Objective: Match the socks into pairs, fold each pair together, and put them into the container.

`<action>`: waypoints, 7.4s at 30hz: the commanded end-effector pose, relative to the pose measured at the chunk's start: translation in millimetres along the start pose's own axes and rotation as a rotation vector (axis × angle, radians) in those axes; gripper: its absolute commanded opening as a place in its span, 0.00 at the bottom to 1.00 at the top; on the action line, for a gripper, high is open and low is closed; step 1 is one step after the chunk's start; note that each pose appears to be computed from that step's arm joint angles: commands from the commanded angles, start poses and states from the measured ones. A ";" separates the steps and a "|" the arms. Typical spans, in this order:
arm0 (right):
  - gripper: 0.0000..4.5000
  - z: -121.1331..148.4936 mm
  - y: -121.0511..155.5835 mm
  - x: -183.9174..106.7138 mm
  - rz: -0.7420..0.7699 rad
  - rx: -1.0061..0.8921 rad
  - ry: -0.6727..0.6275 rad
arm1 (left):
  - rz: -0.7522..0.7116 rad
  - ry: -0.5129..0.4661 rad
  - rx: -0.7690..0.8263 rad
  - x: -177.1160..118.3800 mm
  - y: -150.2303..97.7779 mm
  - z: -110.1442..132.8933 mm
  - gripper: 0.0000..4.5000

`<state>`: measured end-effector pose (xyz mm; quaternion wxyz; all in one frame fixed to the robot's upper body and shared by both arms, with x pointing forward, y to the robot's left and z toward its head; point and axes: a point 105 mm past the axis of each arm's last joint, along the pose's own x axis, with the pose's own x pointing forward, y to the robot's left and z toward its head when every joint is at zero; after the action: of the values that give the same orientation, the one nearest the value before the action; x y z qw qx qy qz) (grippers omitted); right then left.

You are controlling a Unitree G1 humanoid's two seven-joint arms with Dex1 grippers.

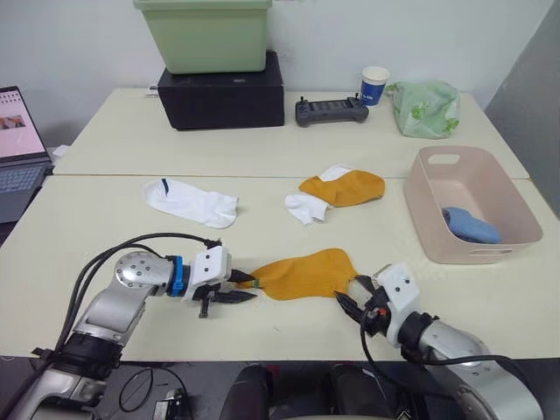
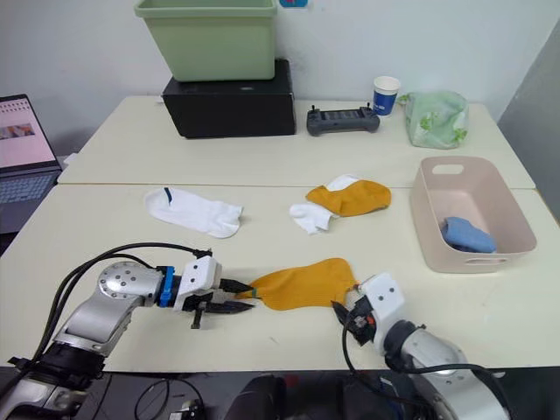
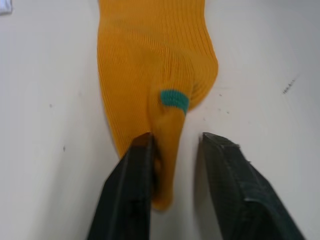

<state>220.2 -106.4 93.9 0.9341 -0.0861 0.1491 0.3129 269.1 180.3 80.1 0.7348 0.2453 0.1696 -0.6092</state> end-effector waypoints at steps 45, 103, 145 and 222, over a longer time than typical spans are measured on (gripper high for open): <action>0.21 9.8 -7.6 25.1 0.357 -1.055 -0.023 | -0.078 -0.192 0.595 48.7 -8.6 36.0 0.00; 1.00 19.9 -12.0 11.1 0.005 0.016 0.080 | 0.089 -0.087 -0.358 14.3 68.5 44.9 0.99; 0.00 4.9 11.8 -4.2 0.307 -0.058 0.244 | 0.233 -0.085 -0.569 -3.6 -32.7 2.1 0.01; 0.00 125.7 -96.8 150.0 -0.150 0.141 -0.260 | 0.348 -0.469 -0.115 -21.2 40.5 107.7 1.00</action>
<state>422.5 -65.3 143.7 0.9680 0.0124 0.0840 0.2363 296.9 141.2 178.4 0.8579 0.0733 0.0064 -0.5085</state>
